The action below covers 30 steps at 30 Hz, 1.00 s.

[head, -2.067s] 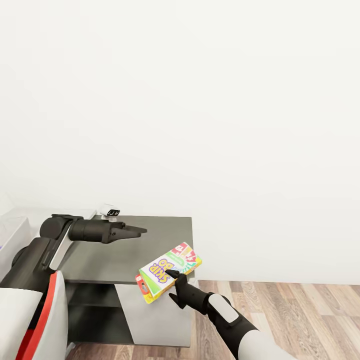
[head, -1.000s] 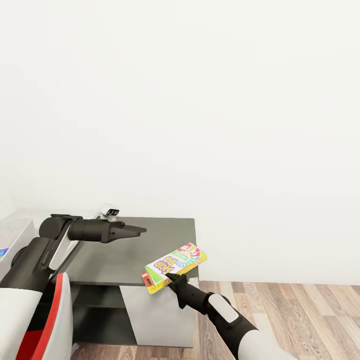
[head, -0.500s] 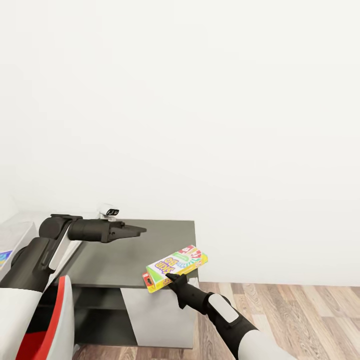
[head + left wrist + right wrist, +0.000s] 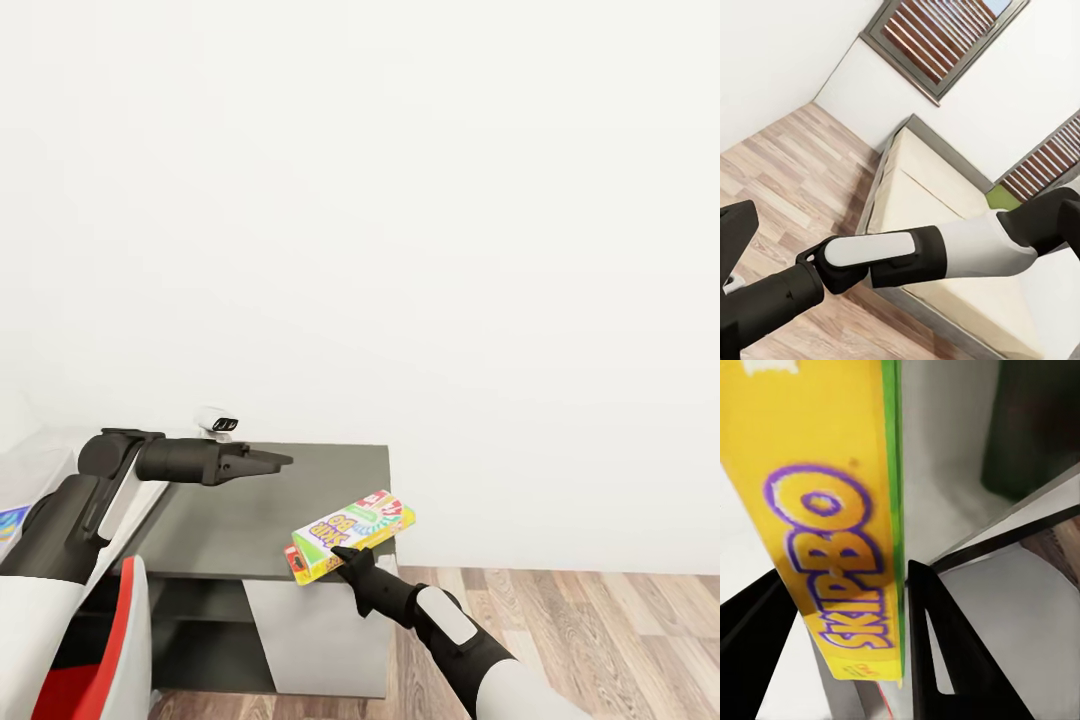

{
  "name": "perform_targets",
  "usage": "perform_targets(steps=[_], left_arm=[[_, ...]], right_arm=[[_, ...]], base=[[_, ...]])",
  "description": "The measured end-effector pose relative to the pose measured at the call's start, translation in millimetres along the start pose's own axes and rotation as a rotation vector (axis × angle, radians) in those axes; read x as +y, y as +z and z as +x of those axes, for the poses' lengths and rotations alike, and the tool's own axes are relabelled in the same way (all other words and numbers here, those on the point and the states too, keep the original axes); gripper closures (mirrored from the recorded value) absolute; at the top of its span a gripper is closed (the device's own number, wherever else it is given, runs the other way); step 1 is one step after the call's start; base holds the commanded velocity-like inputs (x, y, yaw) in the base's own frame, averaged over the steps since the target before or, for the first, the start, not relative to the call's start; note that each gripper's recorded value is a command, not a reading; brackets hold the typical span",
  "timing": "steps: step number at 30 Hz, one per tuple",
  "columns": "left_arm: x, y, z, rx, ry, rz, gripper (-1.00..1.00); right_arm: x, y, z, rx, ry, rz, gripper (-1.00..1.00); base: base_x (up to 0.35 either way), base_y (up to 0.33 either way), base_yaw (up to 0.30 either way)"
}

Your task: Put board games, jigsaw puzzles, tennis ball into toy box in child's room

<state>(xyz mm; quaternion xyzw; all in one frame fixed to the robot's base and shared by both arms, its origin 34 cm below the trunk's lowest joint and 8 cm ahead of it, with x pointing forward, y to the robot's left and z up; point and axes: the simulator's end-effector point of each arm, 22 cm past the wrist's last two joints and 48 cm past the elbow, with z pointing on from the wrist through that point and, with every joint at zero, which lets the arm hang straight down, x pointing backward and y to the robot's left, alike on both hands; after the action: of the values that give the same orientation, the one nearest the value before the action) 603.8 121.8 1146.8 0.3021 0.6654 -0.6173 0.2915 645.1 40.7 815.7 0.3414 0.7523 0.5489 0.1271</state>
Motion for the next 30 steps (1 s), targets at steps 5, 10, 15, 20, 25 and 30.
perform_targets(steps=[5, 10, 15, 20, 25, 30], left_arm=[[-5, -0.4, -4, 0.000, 0.000, 0.000, -1.00], [-9, -0.9, -8, 0.000, 0.000, 0.000, -1.00], [-14, -1.3, -12, 0.000, -0.001, 0.000, -1.00], [-18, -1.7, -16, 0.000, -0.001, 0.000, -1.00], [-23, -2.1, -19, 0.000, -0.001, 0.000, -1.00], [-27, -2.5, -23, 0.000, -0.001, 0.000, -1.00]], right_arm=[[25, 1.4, 12, 0.034, -0.048, -0.028, 1.00], [51, 4.4, 52, 0.156, -0.144, -0.048, 1.00], [60, 1.7, 59, 0.172, -0.146, -0.056, 1.00], [65, -6.5, 41, 0.133, -0.121, -0.067, 1.00], [69, -11.4, 36, 0.119, -0.124, -0.066, 1.00], [70, -16.1, 35, 0.111, -0.124, -0.063, 1.00]], base=[[0.000, 0.000, 0.000], [0.000, 0.000, 0.000], [0.000, 0.000, 0.000], [0.000, 0.000, 0.000], [0.000, 0.000, 0.000], [0.000, 0.000, 0.000]])
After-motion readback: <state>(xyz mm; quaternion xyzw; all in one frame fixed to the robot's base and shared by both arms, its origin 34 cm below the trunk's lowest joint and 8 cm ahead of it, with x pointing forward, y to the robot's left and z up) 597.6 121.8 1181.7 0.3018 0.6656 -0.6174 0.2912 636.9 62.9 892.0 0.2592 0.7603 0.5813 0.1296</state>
